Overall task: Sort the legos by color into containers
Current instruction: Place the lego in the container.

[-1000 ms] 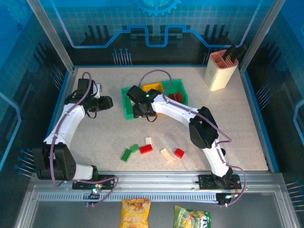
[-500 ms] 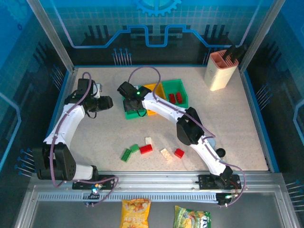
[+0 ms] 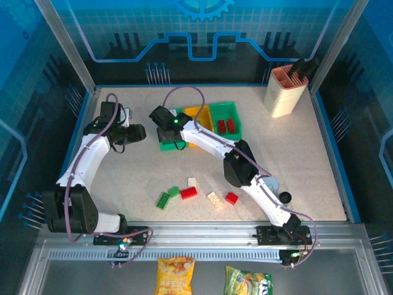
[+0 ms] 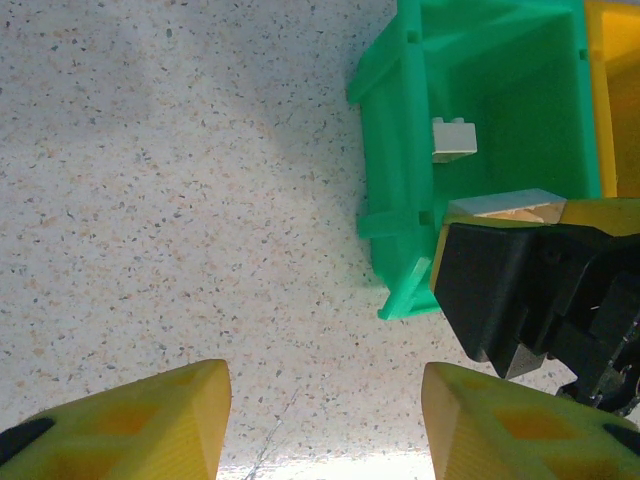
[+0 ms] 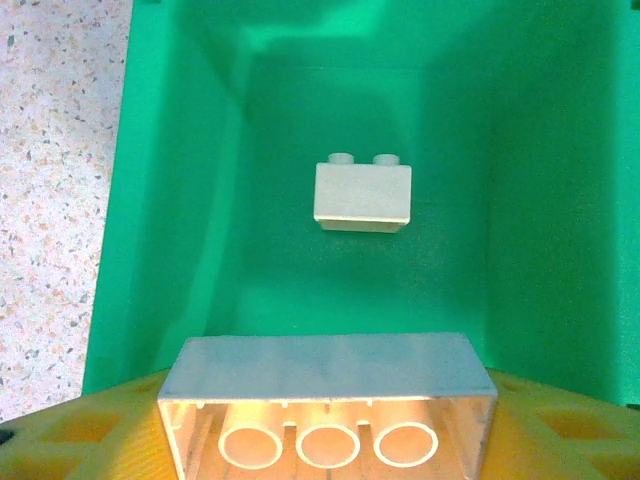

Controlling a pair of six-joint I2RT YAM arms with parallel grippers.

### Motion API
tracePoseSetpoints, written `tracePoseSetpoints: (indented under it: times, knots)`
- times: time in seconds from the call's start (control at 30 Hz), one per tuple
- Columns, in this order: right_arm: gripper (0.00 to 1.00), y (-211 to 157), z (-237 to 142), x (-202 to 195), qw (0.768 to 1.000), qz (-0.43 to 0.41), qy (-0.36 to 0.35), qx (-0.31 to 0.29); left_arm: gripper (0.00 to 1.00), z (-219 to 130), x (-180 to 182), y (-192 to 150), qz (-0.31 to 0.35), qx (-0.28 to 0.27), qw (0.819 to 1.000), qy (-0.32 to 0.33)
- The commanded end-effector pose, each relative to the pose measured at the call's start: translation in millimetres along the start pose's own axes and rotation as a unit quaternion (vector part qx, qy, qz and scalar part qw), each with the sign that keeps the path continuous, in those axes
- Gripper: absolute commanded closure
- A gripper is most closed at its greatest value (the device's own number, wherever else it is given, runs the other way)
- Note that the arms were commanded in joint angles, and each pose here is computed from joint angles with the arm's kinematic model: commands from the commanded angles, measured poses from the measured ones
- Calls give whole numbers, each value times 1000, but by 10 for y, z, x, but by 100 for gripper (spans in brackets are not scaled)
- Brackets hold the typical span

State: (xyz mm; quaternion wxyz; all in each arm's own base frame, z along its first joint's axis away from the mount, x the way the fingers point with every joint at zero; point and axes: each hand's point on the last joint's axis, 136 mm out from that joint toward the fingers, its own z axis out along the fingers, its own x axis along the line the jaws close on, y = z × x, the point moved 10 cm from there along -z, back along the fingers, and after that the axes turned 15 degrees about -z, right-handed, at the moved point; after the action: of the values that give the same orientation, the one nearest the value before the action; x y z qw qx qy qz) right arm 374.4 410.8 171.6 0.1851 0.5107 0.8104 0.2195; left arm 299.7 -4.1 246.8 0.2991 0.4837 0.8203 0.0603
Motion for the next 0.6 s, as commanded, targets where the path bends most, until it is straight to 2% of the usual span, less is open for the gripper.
tracePoseSetpoints:
  times: [0.0, 0.57]
  knots:
    - [33, -164, 318, -67, 999, 3, -26, 34, 46, -26, 5, 21, 1, -2, 1000, -9]
    - [33, -76, -2, -145, 999, 20, -35, -10, 46, 30, 12, 25, -3, 6, 1000, -7]
